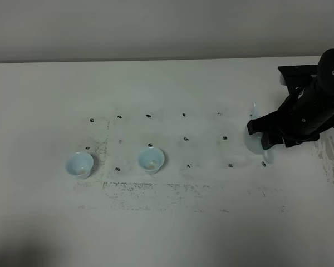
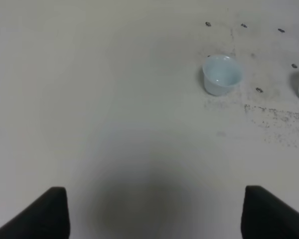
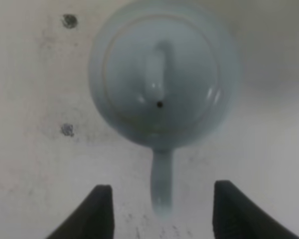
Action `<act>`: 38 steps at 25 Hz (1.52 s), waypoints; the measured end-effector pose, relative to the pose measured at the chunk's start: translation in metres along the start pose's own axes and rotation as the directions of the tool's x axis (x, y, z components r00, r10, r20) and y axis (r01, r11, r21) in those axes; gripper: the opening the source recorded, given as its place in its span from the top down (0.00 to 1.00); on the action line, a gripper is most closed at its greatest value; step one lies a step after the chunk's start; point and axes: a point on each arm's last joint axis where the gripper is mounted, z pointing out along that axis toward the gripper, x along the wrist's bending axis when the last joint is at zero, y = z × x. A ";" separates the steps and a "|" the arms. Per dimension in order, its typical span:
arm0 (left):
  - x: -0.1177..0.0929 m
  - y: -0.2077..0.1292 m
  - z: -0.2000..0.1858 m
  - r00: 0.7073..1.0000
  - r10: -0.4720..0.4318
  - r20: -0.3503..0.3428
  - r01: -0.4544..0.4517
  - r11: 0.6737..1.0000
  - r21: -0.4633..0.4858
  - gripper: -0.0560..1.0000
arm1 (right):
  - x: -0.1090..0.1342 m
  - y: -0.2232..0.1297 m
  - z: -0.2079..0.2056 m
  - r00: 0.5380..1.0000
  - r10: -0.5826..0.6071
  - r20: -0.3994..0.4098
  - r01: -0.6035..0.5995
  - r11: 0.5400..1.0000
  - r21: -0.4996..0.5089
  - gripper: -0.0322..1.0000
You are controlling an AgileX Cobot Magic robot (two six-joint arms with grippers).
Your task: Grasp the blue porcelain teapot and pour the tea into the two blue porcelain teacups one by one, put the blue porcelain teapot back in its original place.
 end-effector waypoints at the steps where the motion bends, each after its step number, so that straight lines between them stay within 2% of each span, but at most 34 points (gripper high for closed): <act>1: 0.000 0.000 0.000 1.000 0.000 0.000 0.000 1.000 0.000 0.31 | 0.000 0.000 0.004 1.000 0.002 -0.006 -0.002 1.000 0.008 0.55; 13: 0.000 0.000 0.000 1.000 0.000 0.000 0.000 1.000 0.000 0.31 | -0.002 0.005 0.030 1.000 0.009 -0.008 -0.009 1.000 0.025 0.55; 35: 0.000 0.000 0.000 1.000 0.000 0.000 0.000 1.000 0.000 0.31 | -0.003 0.004 0.041 1.000 0.009 -0.003 -0.008 0.999 0.054 0.55; 38: 0.000 0.000 0.000 1.000 0.000 0.000 0.000 1.000 0.000 0.31 | -0.003 0.004 0.041 1.000 0.009 -0.003 -0.008 0.999 0.052 0.58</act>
